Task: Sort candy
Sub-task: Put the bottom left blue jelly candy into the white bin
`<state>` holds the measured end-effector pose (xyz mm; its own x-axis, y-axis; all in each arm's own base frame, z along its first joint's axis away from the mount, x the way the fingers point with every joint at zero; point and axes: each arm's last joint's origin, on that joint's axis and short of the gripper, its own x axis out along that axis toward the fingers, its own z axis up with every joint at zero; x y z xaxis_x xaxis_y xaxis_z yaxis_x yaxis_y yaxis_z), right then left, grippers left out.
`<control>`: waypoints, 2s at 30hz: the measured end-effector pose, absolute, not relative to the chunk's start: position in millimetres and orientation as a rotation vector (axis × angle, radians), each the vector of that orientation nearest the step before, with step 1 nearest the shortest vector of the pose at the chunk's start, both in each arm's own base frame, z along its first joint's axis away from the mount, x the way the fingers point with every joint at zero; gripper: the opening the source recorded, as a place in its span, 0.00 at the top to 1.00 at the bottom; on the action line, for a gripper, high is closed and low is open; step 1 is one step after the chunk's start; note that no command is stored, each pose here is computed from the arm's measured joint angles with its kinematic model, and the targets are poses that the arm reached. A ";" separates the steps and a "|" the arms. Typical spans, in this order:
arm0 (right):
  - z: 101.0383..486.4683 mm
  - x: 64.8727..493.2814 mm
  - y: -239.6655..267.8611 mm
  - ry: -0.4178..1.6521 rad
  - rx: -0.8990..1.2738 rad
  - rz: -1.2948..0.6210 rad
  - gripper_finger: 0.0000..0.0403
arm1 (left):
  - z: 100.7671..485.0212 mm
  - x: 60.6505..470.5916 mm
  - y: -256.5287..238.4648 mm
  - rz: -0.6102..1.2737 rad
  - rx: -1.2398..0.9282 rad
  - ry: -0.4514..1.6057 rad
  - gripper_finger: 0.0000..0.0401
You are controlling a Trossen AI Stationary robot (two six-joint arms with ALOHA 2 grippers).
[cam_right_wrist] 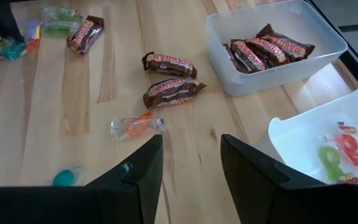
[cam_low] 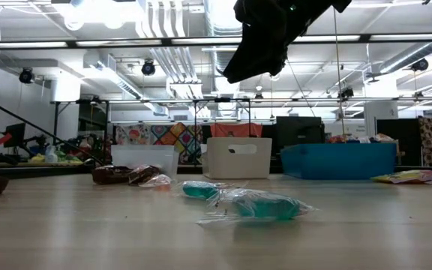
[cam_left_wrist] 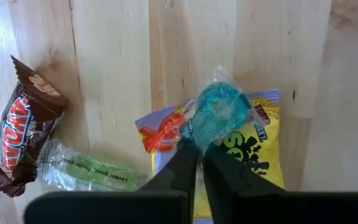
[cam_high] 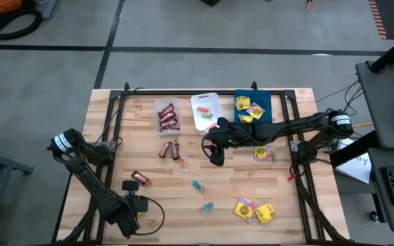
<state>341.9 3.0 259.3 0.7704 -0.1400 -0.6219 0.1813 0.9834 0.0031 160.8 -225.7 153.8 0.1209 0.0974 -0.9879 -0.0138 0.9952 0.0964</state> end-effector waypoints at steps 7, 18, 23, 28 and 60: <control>258.0 340.8 5.5 0.686 0.060 -0.168 0.62 | 178.3 167.4 -231.9 0.067 0.042 1.350 0.99; 252.5 336.1 62.5 0.655 -0.058 0.019 0.62 | 256.4 188.7 -218.4 0.261 0.203 0.729 1.00; 243.8 330.3 98.1 0.514 -0.092 0.134 0.62 | 257.2 197.6 -206.2 0.288 0.322 0.571 1.00; 234.6 327.8 118.0 0.301 -0.188 0.216 0.62 | 232.1 216.2 -190.5 0.291 0.294 0.489 1.00; 212.2 378.2 119.6 0.220 -0.325 0.068 0.62 | 185.8 248.2 -155.2 0.286 0.070 0.216 1.00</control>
